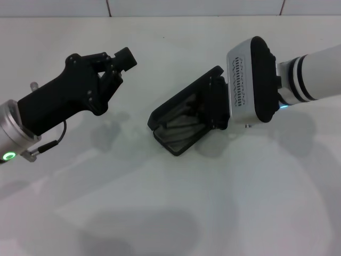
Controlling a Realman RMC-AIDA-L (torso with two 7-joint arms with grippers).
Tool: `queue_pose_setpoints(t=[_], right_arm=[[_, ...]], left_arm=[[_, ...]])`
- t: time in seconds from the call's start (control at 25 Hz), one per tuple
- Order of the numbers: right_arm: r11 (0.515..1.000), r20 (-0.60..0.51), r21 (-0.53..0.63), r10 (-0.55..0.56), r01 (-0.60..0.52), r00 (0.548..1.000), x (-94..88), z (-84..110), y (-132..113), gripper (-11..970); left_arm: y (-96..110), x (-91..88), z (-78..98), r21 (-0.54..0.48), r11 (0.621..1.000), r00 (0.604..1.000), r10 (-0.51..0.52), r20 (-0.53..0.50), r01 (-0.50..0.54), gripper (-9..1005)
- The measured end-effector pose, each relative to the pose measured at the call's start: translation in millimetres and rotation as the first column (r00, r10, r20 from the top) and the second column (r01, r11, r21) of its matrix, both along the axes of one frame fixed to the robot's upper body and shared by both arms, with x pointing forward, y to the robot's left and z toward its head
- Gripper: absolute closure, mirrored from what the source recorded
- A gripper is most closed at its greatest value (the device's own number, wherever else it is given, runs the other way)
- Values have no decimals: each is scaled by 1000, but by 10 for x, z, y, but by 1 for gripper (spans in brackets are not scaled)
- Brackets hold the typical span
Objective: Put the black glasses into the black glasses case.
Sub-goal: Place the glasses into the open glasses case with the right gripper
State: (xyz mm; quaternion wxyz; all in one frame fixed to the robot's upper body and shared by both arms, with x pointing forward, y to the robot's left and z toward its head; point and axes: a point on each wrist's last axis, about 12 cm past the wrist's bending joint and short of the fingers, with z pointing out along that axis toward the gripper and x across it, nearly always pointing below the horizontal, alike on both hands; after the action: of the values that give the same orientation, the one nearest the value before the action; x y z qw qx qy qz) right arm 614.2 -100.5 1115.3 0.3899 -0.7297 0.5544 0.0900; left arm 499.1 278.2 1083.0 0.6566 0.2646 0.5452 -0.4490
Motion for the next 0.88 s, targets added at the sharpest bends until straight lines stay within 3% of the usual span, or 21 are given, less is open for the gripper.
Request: queue_pose_setpoints(t=[0.16,0.6,0.88], right_arm=[[1000,11,2,23,-23,1000,-26,26,41,787],[1000,21,20,21,-22,1000,-40,62,32,557],[994,-10,109,-11,12,1000,-107,172,-161,517]], left_arm=[[-13,-1,-14,9,1000,1000,-7,-7,7,981],[-17,-9,-26,9,1000,1000,-4,-13,4,981],[-4,-19,-29,9,1000,1000,-8,-19,8,981]])
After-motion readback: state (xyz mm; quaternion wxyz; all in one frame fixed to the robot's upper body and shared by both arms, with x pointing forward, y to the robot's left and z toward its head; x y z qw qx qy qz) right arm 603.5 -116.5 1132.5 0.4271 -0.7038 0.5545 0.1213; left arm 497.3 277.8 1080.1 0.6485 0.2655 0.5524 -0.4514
